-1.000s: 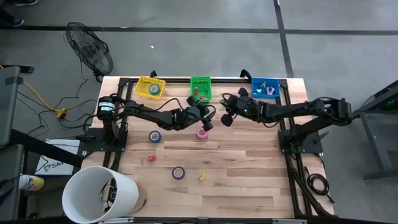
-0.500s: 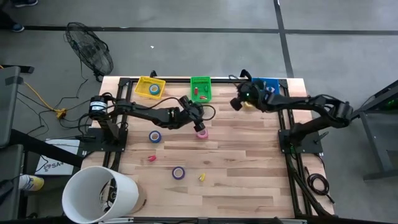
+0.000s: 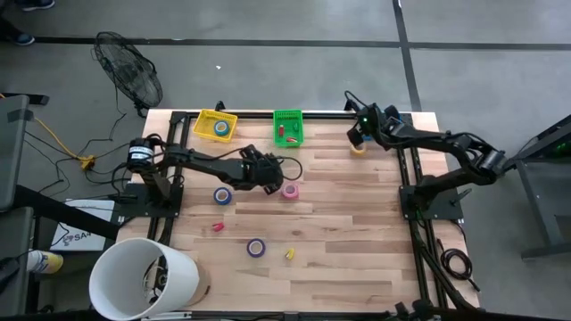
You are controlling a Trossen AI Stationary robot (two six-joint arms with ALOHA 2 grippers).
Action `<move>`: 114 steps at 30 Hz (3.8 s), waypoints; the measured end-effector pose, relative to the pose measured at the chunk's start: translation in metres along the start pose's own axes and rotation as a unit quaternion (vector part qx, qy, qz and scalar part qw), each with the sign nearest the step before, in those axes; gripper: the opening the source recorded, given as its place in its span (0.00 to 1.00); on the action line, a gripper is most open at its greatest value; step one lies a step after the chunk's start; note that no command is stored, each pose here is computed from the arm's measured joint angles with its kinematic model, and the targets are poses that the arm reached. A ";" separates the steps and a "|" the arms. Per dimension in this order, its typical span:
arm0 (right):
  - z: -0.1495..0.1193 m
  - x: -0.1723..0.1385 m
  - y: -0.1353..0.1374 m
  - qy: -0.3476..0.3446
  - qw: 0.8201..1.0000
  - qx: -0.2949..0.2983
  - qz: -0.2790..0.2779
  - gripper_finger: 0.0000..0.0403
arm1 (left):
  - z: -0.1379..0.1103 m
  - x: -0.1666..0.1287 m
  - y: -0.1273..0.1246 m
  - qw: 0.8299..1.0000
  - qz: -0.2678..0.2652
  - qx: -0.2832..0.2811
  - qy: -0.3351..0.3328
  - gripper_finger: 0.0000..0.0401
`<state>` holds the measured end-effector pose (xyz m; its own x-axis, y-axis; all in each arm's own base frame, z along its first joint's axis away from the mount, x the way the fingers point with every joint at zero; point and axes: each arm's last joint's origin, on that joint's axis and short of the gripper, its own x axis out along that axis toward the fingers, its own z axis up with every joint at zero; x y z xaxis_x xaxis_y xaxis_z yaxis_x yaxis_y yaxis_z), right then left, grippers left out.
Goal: Pick and place Stapler, Stapler remover, tape
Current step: Put the gray staple remover into the blue basket, then put the blue tape into the yellow basket
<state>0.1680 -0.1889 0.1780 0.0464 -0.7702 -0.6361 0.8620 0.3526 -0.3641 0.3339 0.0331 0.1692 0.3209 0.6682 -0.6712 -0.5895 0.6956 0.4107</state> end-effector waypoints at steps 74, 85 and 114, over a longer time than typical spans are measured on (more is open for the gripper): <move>0.012 -0.046 -0.015 -0.075 0.971 -0.002 0.225 0.43 | -0.047 -0.024 0.017 0.978 0.158 0.030 0.129 0.60; -0.004 -0.060 0.022 -0.142 0.946 -0.070 0.283 0.42 | -0.067 -0.031 0.028 0.974 0.175 0.018 0.144 0.60; -0.037 -0.075 0.024 -0.351 0.885 -0.107 0.287 0.42 | -0.142 -0.094 0.096 0.986 -0.047 -0.140 0.079 0.60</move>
<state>0.1666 -0.1032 0.1915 0.8128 -0.5451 -0.2053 0.4824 0.8276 -0.2871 0.1416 -0.0003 0.1846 0.2773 0.5398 -0.7948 -0.7515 0.6373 0.1706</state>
